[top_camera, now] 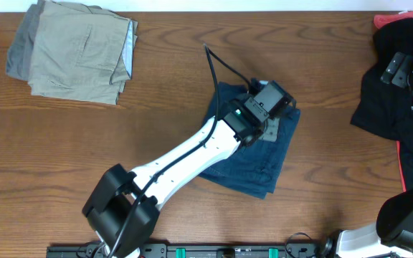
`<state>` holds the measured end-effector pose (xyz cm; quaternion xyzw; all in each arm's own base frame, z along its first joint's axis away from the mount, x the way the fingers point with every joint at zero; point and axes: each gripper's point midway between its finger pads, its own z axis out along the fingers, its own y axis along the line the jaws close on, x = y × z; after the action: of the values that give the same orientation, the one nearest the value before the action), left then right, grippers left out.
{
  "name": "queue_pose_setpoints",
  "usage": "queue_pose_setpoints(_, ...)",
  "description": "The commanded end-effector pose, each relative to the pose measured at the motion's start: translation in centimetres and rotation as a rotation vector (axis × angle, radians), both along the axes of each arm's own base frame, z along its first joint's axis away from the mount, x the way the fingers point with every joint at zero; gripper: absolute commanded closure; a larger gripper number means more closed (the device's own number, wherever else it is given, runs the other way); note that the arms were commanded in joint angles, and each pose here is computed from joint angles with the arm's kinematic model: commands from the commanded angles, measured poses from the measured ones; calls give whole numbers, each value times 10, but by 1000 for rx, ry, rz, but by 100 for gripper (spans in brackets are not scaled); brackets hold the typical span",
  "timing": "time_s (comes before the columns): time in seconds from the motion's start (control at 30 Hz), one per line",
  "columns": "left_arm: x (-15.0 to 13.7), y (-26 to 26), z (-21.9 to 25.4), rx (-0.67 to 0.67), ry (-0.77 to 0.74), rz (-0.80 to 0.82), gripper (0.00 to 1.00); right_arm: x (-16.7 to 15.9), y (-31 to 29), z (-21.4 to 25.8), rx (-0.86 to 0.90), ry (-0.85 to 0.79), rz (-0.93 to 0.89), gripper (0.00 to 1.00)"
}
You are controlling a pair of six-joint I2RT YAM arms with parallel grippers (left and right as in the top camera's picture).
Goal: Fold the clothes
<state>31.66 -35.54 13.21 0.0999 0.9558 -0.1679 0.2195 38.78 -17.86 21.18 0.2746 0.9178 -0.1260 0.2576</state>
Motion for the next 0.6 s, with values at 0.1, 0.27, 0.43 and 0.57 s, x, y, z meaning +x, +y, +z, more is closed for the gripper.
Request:
queue_pose_setpoints(0.1,23,-19,-27,-9,-48,12,83,1,-1,7,-5,-19,-12,1)
queue_pose_setpoints(0.27,33,-31,-64,-1,-41,12,83,1,-1,7,-5,-19,-12,1)
queue_pose_setpoints(0.43,38,-34,-100,24,-21,14,83,1,-1,7,-5,-19,-12,1)
queue_pose_setpoints(0.57,38,-35,-121,42,-6,13,83,1,-1,7,-5,-19,-12,1)
